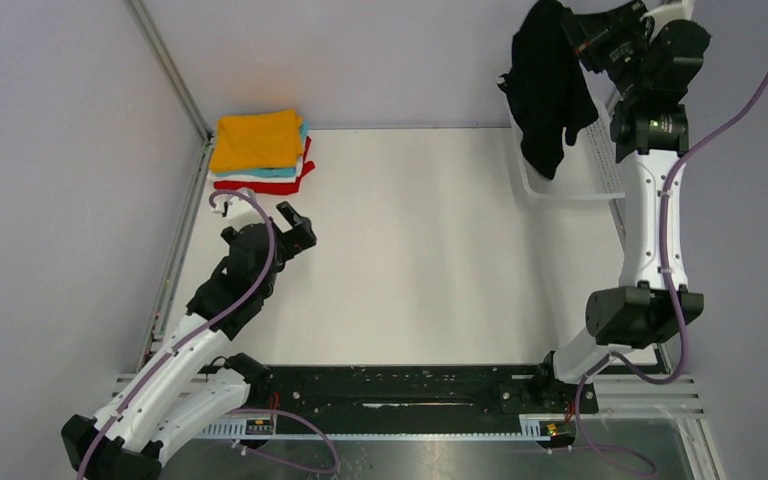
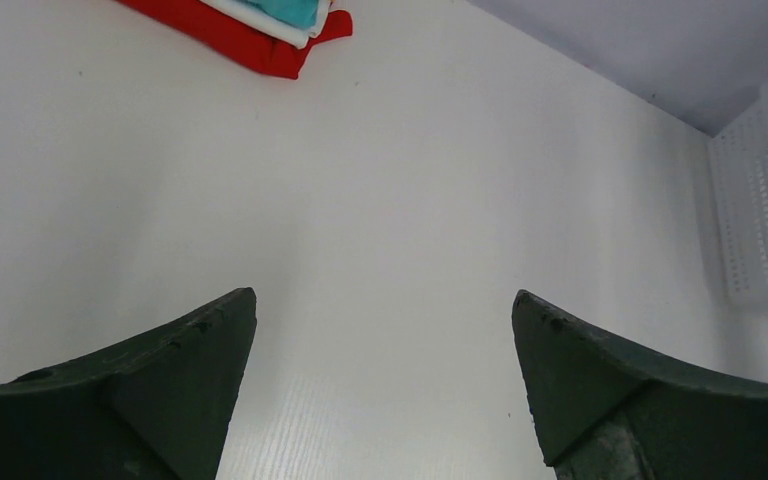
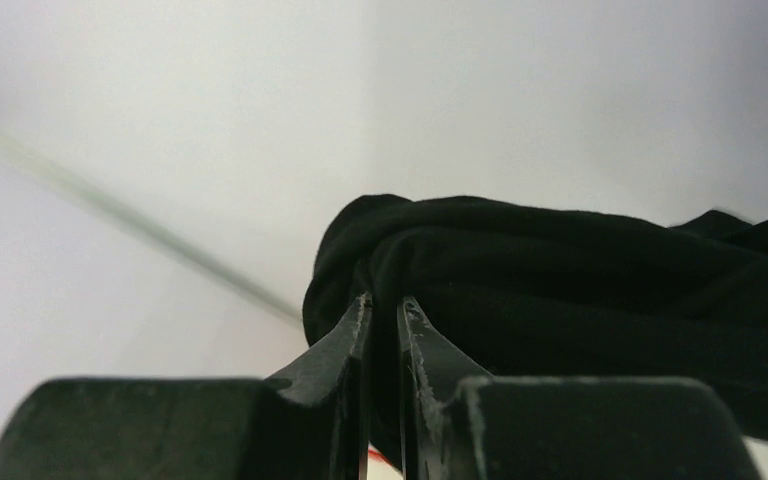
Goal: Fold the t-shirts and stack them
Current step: Move the tshirt to the center of the board
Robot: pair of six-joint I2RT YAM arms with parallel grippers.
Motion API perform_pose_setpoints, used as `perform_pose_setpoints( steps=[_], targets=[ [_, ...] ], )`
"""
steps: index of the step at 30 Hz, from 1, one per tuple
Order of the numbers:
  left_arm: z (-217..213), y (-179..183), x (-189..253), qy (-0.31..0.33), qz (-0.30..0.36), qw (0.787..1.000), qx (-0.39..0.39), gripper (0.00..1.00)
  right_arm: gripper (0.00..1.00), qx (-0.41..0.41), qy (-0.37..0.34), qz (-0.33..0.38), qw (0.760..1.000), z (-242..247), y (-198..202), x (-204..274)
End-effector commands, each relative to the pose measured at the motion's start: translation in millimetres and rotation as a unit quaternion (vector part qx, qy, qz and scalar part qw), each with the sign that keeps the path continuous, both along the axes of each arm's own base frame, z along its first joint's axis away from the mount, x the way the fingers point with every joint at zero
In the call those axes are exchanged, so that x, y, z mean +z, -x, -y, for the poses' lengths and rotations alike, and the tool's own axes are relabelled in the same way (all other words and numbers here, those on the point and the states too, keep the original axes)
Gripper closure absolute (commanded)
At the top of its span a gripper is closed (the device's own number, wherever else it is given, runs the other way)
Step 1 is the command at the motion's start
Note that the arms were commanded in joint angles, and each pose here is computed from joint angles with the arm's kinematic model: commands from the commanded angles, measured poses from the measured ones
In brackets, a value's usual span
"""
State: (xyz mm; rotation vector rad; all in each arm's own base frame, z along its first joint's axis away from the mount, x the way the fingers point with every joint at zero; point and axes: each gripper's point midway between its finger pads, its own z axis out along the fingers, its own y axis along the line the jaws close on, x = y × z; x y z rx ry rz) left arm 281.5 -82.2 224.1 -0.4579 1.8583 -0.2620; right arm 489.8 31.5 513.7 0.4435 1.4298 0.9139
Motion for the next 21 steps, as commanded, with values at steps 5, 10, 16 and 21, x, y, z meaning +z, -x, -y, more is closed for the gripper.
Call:
perform_pose_setpoints(
  steps=[5, 10, 16, 21],
  targets=[
    [-3, 16, 21, 0.042, 0.023, 0.999, -0.001, 0.01, 1.0, 0.237, 0.111, 0.095, 0.96, -149, 134, 83],
    [-13, 27, 24, 0.054, 0.021, 0.998, 0.015, 0.01, 1.0, 0.37, 0.135, 0.115, 0.912, -205, 182, 79],
    [-24, 37, 23, 0.067, 0.011, 0.997, 0.043, 0.01, 1.0, 0.419, 0.188, 0.061, 0.886, -215, 188, 7],
    [-23, 40, 12, 0.063, -0.011, 0.997, 0.041, 0.01, 0.94, 0.301, 0.293, -0.06, 0.906, -169, 168, -144]
  ],
)
